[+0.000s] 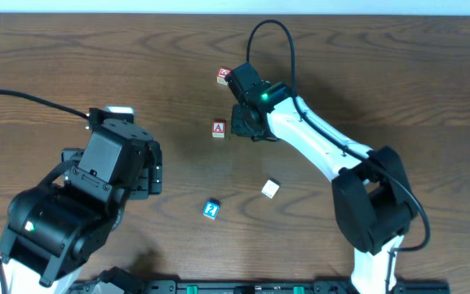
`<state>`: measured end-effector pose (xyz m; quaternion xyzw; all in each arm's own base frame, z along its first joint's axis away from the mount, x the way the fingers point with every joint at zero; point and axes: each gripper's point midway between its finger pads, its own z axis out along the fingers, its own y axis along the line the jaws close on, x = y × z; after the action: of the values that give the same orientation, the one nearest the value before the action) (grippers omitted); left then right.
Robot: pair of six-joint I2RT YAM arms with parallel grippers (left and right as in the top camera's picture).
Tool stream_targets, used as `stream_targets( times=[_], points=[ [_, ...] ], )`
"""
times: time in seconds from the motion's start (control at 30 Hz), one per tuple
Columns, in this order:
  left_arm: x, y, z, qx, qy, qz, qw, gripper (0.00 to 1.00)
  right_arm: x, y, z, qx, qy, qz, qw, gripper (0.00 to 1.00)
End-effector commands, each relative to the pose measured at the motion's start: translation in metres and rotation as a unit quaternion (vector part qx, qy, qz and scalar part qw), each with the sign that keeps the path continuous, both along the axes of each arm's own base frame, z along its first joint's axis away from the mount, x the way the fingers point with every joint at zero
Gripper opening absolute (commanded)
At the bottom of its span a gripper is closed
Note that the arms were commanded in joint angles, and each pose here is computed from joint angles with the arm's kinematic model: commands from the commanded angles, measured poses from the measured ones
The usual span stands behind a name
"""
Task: Spell out Ai2
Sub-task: 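Lift the I block with the right gripper and carry it left, then lower the I block beside the A block and open the right gripper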
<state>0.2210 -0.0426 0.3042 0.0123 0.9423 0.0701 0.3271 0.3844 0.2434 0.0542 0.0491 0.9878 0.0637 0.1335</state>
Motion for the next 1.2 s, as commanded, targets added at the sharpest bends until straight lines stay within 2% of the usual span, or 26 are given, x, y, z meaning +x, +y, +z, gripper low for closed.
stream_targets(
  times=[0.0,0.47,0.83,1.17],
  points=[
    [0.002,0.003,0.007,0.009,-0.013,0.001,1.000,0.95,0.009,0.000,0.000,0.001,-0.004,-0.001,1.000,0.21],
    [0.003,0.003,0.008,0.011,-0.016,0.003,1.000,0.95,0.019,0.003,0.001,0.010,-0.020,0.005,1.000,0.21],
    [0.004,0.003,0.009,0.010,-0.019,0.004,1.000,0.95,0.019,0.005,-0.031,-0.002,-0.001,0.015,1.000,0.21],
    [0.004,0.003,0.009,0.010,-0.019,0.004,1.000,0.96,0.025,0.013,-0.030,0.014,-0.012,0.018,1.000,0.21]
  ],
)
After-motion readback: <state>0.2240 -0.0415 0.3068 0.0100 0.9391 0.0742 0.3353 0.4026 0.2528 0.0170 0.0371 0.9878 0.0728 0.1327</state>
